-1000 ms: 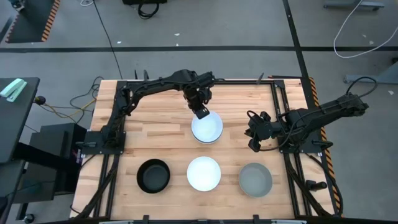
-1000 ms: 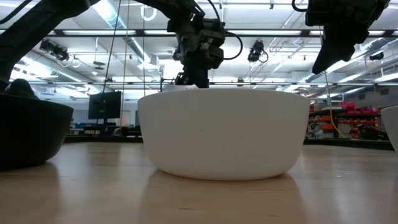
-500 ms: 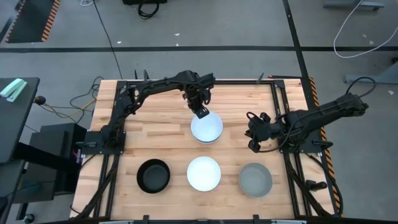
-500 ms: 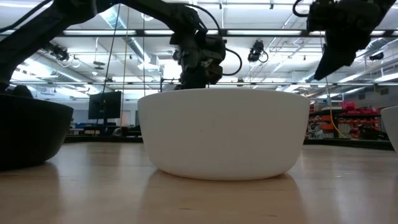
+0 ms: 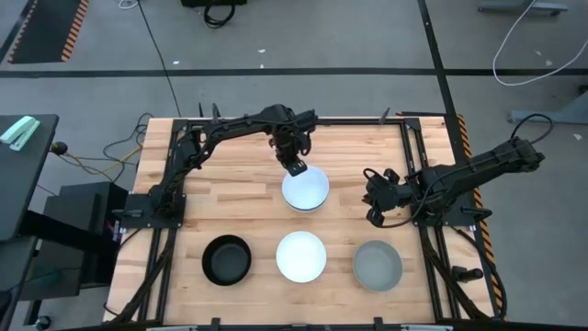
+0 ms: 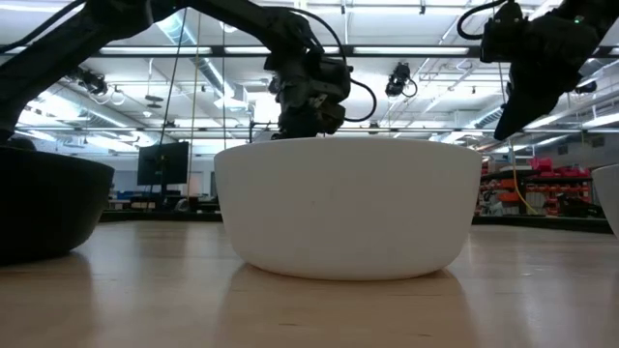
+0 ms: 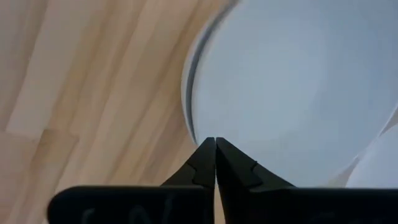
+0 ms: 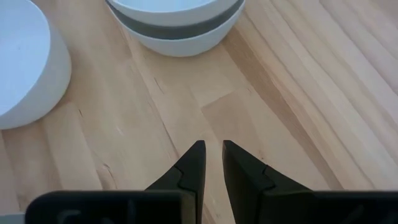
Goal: Nest bowls inside each other
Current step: Stack the black bowl on the top white bowl
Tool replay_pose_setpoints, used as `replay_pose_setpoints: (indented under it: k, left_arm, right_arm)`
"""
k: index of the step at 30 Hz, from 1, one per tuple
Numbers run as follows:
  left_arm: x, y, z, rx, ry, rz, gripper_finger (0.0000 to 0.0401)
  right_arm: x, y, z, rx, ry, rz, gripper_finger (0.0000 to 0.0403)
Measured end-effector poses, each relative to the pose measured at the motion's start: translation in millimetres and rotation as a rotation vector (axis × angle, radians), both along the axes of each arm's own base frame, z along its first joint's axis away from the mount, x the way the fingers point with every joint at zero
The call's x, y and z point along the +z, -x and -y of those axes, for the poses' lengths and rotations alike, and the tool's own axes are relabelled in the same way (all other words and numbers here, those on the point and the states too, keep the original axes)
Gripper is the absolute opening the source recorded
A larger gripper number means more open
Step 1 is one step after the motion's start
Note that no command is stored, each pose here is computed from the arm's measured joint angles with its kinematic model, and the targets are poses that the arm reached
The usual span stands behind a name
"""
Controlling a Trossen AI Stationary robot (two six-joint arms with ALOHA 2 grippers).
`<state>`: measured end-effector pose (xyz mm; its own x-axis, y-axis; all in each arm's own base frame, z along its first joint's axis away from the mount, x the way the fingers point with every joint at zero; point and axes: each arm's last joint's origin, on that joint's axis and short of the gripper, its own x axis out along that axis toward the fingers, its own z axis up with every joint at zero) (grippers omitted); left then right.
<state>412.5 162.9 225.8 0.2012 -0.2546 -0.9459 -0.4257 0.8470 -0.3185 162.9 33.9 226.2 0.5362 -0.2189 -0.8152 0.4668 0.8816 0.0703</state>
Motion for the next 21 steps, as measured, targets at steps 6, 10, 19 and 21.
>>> replay_pose_setpoints:
  k: [6,10,19,21]
  left_arm:
    - [1,11,5,-0.011,0.045,-0.108,0.0053]
    - [3,16,12,-0.023,0.071,-0.174,0.0058]
    - [32,20,47,-0.119,0.005,-0.165,0.0044]
    - [42,22,58,-0.140,-0.016,-0.153,0.0044]
  right_arm:
    - [0,0,-1,-0.035,-0.053,0.007,0.0061]
    - [0,0,-1,-0.051,-0.089,0.008,0.0061]
    - [0,0,-2,-0.079,-0.115,0.013,0.0061]
    - [0,0,-2,-0.080,-0.117,0.014,0.0061]
